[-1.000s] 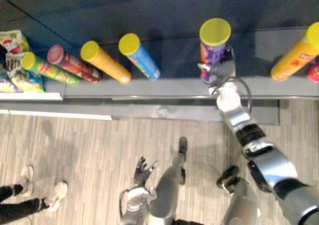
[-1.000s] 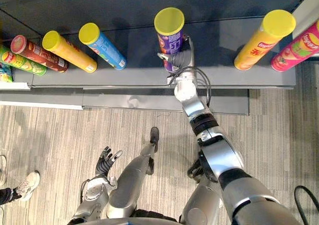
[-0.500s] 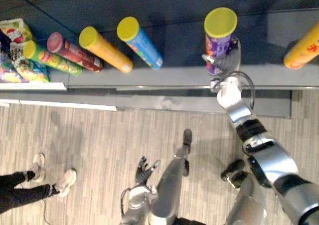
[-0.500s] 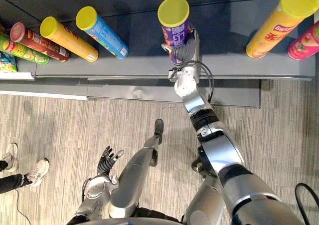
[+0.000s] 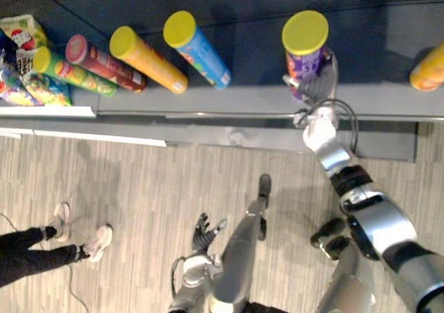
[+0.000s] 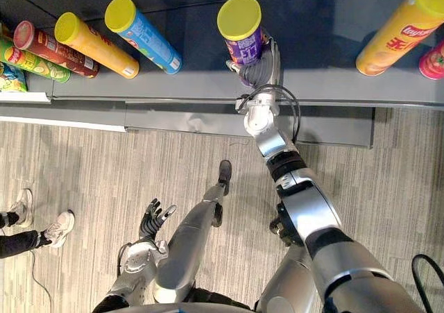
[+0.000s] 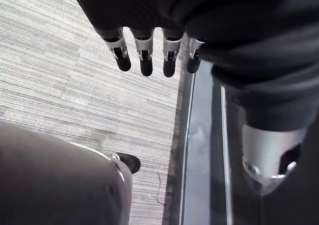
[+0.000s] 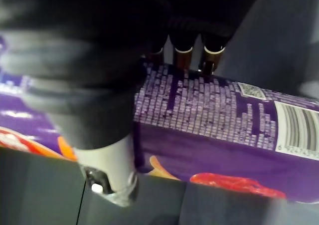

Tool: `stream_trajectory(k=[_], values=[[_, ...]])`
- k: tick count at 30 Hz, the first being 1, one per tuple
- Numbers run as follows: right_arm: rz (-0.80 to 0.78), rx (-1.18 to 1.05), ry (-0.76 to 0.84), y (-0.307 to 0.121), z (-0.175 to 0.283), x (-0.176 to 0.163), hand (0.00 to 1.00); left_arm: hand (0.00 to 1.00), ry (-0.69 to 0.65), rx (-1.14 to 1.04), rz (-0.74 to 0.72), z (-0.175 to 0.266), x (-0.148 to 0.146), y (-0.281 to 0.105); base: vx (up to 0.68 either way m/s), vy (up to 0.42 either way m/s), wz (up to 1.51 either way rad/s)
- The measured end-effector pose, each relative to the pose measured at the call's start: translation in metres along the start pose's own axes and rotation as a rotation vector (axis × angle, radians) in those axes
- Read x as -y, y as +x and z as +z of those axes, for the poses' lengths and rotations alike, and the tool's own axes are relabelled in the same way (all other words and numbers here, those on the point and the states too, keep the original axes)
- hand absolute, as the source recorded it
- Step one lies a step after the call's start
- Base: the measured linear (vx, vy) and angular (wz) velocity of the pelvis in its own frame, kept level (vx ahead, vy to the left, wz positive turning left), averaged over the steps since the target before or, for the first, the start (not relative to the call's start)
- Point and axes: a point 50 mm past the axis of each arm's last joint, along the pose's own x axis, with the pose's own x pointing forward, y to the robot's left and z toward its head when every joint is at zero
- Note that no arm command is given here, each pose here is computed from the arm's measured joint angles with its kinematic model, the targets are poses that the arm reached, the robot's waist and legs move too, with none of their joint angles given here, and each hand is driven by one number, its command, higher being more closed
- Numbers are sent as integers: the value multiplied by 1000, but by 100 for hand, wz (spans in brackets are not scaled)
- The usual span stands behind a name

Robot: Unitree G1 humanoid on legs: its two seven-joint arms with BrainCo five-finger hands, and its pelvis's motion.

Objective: Put the gum and the chips on the shelf.

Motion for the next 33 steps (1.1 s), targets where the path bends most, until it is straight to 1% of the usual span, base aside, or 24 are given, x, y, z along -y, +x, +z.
stream_trajectory(k=[10, 11, 23, 28, 33], values=[[-42, 20, -12, 8, 3, 6, 100, 0, 1, 11, -10, 3, 3, 1, 24, -71, 2], [-40, 19, -14, 8, 3, 6, 0, 0, 1, 12, -9, 3, 3, 1, 15, -64, -2], [25, -43, -79, 4, -17, 10, 0, 0, 10, 17, -3, 3, 4, 3, 24, -76, -5], [112, -73, -90, -10, -30, 6, 0, 0, 23, 2, 7, -1, 2, 3, 32, -62, -17], [174, -143, -124, -24, -55, 14, 0, 0, 37, -25, 21, -7, -2, 3, 35, -65, -15]])
